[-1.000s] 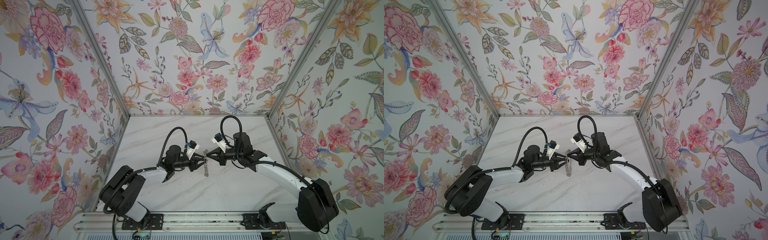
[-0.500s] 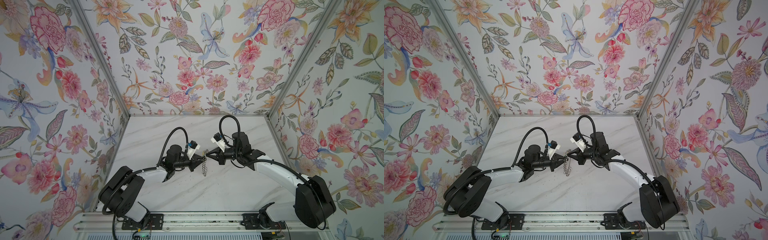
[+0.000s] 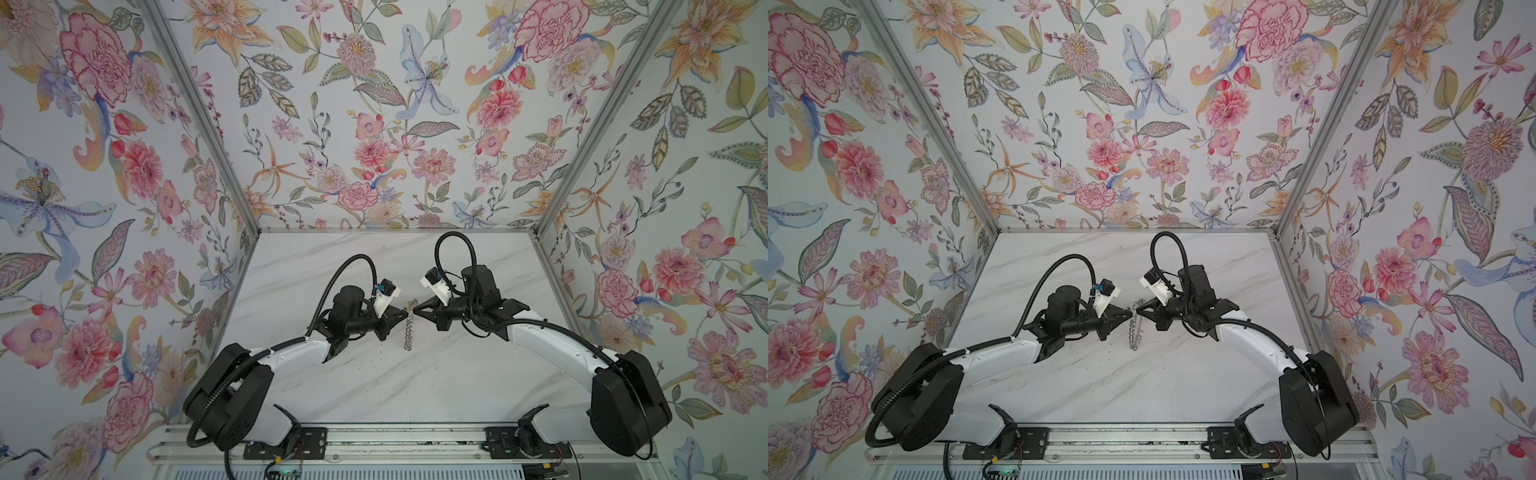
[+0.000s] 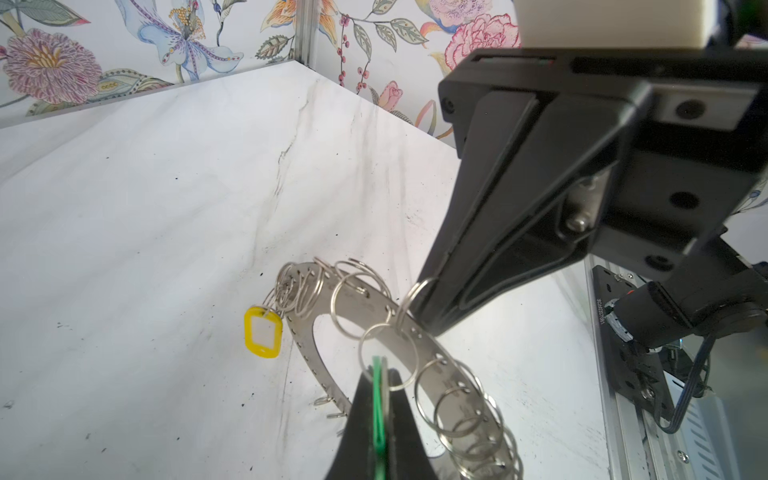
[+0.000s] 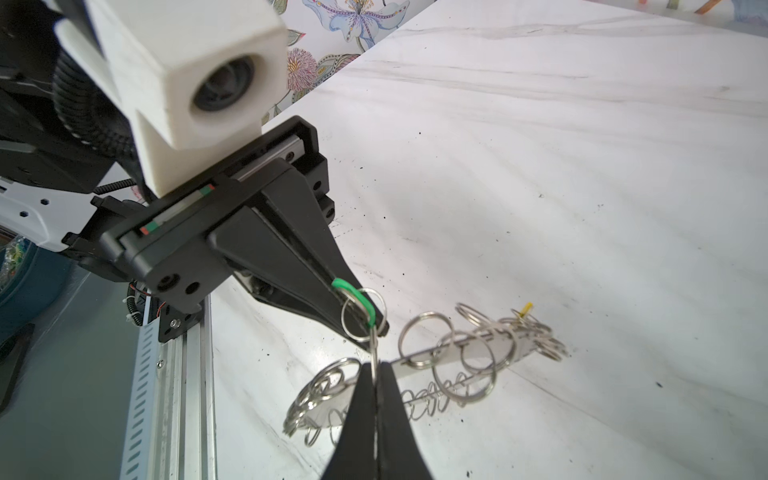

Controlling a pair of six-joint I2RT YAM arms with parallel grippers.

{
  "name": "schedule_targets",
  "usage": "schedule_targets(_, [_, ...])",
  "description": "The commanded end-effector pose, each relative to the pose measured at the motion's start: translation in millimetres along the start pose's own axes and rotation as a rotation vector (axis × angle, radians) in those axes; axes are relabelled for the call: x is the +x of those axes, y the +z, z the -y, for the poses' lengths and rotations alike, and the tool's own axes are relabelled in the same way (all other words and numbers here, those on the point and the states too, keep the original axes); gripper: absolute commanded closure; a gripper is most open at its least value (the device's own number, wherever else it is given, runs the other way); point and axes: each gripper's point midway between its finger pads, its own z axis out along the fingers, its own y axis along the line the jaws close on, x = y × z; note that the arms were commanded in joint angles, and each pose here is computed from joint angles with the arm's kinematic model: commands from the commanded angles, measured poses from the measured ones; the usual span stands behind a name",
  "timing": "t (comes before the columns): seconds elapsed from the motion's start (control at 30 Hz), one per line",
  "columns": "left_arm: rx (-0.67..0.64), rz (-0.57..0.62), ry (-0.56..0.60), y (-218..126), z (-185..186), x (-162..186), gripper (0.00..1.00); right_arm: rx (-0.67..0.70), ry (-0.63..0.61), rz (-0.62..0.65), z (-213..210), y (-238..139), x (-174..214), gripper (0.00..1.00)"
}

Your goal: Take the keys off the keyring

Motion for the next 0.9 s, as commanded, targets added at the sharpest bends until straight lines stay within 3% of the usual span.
schedule_targets(0.0, [-0.137, -0.024, 0.064, -14, -19, -8, 1.00, 0.121, -0.052, -0.022, 14, -6, -6, 1.00])
schedule_targets(0.37, [-0.117, 0.028, 0.078, -25, -6, -29, 1.00, 0.435, -0.152, -0.089, 45, -5, 6, 1.00])
schedule_targets(0.87, [-0.010, 0.086, 0.087, -27, 20, -57, 1.00, 0.437, -0.247, -0.141, 26, 15, 11, 1.00])
